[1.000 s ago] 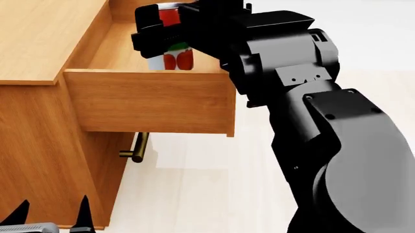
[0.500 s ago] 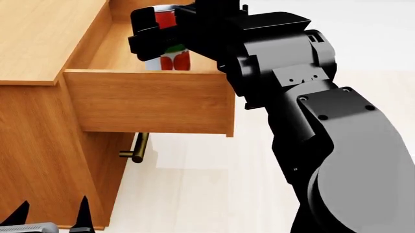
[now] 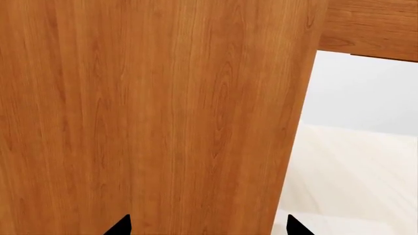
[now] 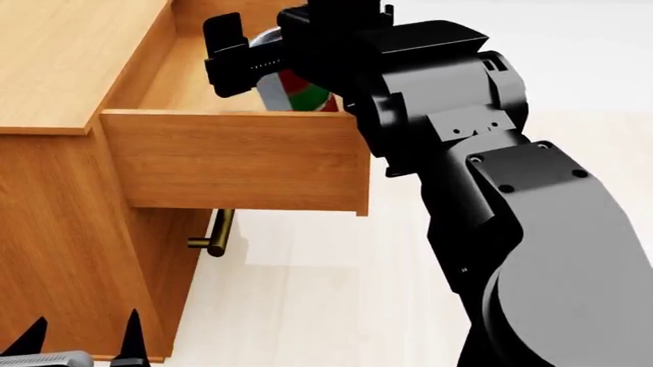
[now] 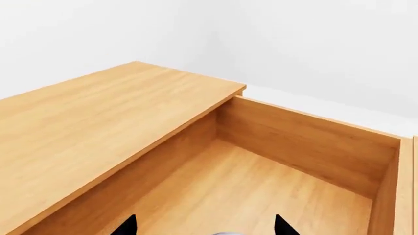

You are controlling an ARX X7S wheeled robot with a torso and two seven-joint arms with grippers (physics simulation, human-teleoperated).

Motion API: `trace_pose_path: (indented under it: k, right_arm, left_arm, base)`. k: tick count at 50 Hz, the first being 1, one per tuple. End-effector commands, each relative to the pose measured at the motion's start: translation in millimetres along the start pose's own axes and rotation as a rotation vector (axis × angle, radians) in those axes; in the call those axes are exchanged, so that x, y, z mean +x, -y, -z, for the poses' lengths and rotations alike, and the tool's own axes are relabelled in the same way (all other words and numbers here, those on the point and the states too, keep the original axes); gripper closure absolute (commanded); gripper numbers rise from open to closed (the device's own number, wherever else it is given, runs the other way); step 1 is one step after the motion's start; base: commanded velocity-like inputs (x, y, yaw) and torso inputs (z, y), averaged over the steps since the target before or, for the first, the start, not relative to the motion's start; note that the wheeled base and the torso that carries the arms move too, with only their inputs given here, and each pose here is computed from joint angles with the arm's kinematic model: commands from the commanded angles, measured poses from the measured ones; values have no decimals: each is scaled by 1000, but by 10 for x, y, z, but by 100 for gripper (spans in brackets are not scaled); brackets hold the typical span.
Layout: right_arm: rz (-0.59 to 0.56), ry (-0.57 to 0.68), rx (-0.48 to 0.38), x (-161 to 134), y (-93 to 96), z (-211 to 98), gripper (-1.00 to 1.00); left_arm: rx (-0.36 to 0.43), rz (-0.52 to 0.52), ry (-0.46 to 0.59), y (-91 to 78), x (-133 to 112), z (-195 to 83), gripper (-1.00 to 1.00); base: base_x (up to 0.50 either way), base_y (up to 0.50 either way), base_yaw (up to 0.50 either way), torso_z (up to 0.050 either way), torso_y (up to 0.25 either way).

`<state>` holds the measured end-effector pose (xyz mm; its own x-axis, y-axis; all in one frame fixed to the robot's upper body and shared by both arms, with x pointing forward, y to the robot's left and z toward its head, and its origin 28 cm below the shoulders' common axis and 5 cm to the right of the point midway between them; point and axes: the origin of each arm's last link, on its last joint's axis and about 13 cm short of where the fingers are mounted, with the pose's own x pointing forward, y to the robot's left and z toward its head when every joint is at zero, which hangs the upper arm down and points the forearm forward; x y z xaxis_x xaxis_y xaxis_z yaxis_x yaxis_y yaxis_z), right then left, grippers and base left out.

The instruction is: Put the ketchup in the top drawer of the cabinet.

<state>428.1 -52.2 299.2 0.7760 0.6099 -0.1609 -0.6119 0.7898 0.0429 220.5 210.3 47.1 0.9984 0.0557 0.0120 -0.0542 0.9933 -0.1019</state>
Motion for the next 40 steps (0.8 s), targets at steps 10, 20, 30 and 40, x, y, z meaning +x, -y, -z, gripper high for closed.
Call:
trace_pose_path:
  k: [10,20,30,40]
  right_arm:
    - [33,113,-8,10,14,-87,-100]
    - [39,307,0,11,15,-249,-100]
    - [81,512,58,-26,25,-437,-100]
    - [112,571,64,-59,25,-540,-100]
  left_arm:
    - [0,0,0,6,-7,-6,-100]
    - [-1,1,-1,6,-12,6,-100]
    - [-2,0,1,4,-22,-1,-100]
    - [0,2,2,11,-18,-10,-100]
  base:
    - [0,0,0,0,0]
    - [0,0,0,0,0]
    - [0,0,0,0,0]
    - [0,0,0,0,0]
